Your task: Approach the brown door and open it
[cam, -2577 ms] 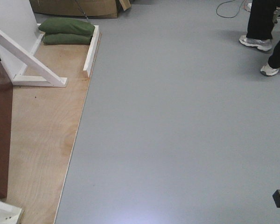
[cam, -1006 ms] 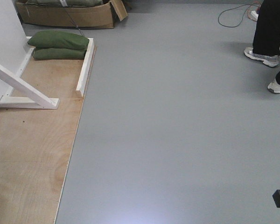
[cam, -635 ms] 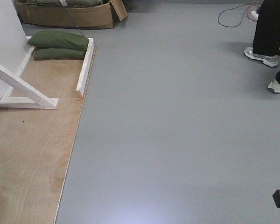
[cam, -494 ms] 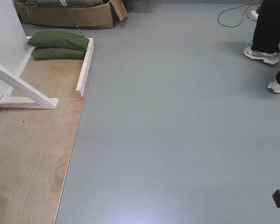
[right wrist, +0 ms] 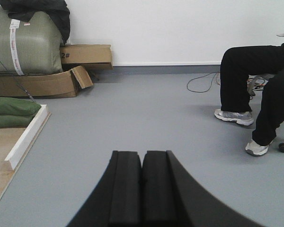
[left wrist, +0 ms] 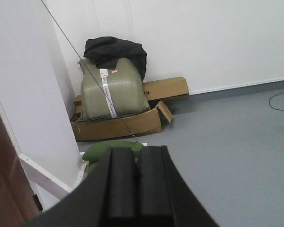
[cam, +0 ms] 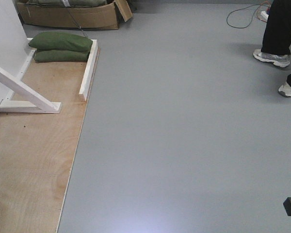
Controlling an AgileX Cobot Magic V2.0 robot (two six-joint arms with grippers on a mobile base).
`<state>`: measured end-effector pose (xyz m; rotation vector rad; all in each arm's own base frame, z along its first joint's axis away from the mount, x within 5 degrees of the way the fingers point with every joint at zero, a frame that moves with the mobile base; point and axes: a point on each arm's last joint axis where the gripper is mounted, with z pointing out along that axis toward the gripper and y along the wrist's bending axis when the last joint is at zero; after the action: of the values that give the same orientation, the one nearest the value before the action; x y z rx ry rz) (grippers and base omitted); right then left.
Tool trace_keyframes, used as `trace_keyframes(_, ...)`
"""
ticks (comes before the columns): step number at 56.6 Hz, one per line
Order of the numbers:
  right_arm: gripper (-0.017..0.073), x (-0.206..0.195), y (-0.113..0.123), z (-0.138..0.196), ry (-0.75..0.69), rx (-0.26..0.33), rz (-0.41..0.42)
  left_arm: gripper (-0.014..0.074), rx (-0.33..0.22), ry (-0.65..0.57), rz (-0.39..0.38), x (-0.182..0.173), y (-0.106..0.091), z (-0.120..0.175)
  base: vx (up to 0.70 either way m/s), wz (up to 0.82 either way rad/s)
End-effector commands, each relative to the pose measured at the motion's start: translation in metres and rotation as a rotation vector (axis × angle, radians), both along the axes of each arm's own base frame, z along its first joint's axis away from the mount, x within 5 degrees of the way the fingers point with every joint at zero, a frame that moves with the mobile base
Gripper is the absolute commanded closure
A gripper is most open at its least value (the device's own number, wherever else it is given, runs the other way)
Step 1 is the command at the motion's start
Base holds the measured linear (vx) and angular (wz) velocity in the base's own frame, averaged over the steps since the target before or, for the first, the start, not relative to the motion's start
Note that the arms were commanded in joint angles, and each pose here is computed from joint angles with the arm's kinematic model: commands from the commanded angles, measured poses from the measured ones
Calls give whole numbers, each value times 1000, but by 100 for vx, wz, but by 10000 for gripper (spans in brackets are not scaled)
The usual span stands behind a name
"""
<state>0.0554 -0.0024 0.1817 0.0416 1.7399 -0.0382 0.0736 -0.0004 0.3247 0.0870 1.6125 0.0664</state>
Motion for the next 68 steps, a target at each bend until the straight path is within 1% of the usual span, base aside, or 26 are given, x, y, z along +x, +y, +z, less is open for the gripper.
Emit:
trace_keyframes(1,559,0,-1,6,-88,-14,-8,600,-16,-107,-12,15,-2,42,0,0)
trace_keyframes(8,559,0,-1,6,-88,-14,-8,600,-22,-136,-19,48,-3,74,0,0)
trace_keyframes(12,559,0,-1,6,-88,-14,-8,600,-39,-168,-26,69,-5,87,0,0)
trace_keyframes(18,559,0,-1,6,-88,-14,-8,600,-67,-241,-34,89,-6,100,0,0)
trace_keyframes(21,559,0,-1,6,-88,-14,-8,600,-118,-290,-29,99,-5,105,0,0)
trace_keyframes(23,559,0,-1,6,-88,-14,-8,600,-166,-322,-14,104,-2,109,0,0)
trace_keyframes(25,559,0,-1,6,-88,-14,-8,600,-227,-359,9,107,3,112,0,0)
trace_keyframes(26,559,0,-1,6,-88,-14,-8,600,-267,-380,25,109,6,114,0,0)
trace_keyframes(27,559,0,-1,6,-88,-14,-8,600,-289,-393,39,110,9,115,0,0)
trace_keyframes(28,559,0,-1,6,-88,-14,-8,600,-329,-415,58,110,13,117,0,0)
trace_keyframes(30,559,0,-1,6,-88,-14,-8,600,-391,-447,93,110,20,120,0,0)
trace_keyframes(32,559,0,-1,6,-88,-14,-8,600,-432,-478,129,108,26,123,0,0)
trace_keyframes(35,559,0,-1,6,-88,-14,-8,600,-450,-526,184,105,36,128,0,0)
trace_keyframes(41,559,0,-1,6,-88,-14,-8,600,-422,-645,333,92,59,144,0,0)
trace_keyframes(44,559,0,-1,6,-88,-14,-8,600,-431,-701,397,85,68,151,0,0)
trace_keyframes(46,559,0,-1,6,-88,-14,-8,600,-440,-746,455,80,76,155,0,0)
trace_keyframes(47,559,0,-1,6,-88,-14,-8,600,-460,-770,477,77,79,158,0,0)
trace_keyframes(50,559,0,-1,6,-88,-14,-8,600,-498,-841,566,70,91,161,0,0)
trace_keyframes(52,559,0,-1,6,-88,-14,-8,600,-549,-906,636,64,100,163,0,0)
trace_keyframes(53,559,0,-1,6,-88,-14,-8,600,-565,-928,659,62,103,164,0,0)
trace_keyframes(55,559,0,-1,6,-88,-14,-8,600,-623,-990,722,57,110,165,0,0)
trace_keyframes(56,559,0,-1,6,-88,-14,-8,600,-640,-1012,744,56,113,166,0,0)
trace_keyframes(58,559,0,-1,6,-88,-14,-8,600,-691,-1069,799,52,120,167,0,0)
trace_keyframes(61,559,0,-1,6,-88,-14,-8,600,-743,-1135,859,49,127,170,0,0)
trace_keyframes(64,559,0,-1,6,-88,-14,-8,600,-773,-1191,910,49,134,175,0,0)
trace_keyframes(68,559,0,-1,6,-88,-14,-8,600,-770,-1238,940,51,142,184,0,0)
